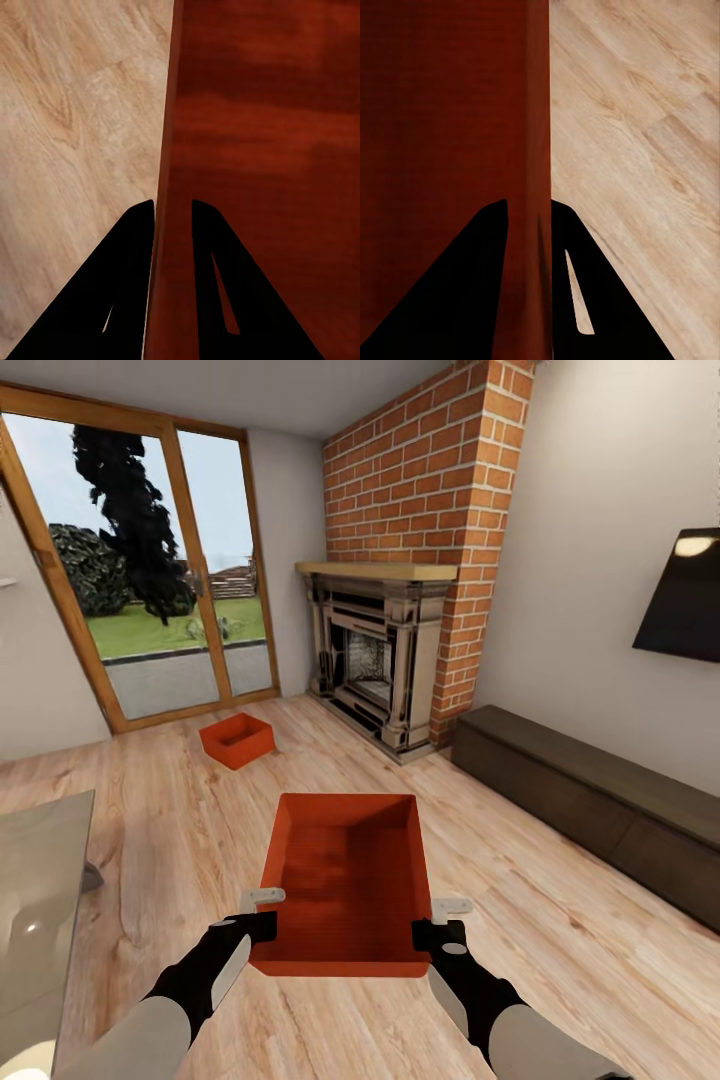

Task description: Move the two storage containers from the living room to the garage. In the garage, place one container on the floor and stack the other container on top of it (either order is fine).

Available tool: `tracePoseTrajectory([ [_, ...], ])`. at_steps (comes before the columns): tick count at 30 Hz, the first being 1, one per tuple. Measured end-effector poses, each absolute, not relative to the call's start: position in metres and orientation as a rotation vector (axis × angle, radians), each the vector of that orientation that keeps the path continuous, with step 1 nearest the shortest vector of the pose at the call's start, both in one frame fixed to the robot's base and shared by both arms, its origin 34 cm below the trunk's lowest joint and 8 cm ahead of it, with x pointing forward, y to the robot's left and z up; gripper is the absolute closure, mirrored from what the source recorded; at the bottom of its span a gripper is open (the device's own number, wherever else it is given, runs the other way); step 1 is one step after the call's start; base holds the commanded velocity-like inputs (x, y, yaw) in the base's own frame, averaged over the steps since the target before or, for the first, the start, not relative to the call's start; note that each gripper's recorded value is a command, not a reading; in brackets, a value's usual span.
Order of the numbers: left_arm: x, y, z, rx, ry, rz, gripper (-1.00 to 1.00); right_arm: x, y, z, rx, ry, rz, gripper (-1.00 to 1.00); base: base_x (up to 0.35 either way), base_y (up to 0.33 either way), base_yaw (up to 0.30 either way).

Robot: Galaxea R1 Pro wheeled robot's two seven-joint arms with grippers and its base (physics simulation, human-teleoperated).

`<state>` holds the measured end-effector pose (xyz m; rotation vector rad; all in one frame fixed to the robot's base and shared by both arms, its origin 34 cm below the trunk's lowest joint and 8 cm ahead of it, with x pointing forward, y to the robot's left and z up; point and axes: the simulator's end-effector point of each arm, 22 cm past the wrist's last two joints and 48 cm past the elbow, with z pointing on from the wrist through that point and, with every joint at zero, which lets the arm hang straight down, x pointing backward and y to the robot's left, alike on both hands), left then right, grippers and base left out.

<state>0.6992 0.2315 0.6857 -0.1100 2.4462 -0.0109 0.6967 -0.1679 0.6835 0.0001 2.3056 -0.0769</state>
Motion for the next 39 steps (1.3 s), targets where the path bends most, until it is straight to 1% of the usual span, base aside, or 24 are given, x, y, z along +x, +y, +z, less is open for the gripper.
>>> tracePoseTrajectory([
  [39,0.709,0.232,0.72,-0.108,2.386,-0.014,1.0,0.707,-0.168,0.718,0.004,2.245,-0.076,1.0,0.0,0.0,0.0],
])
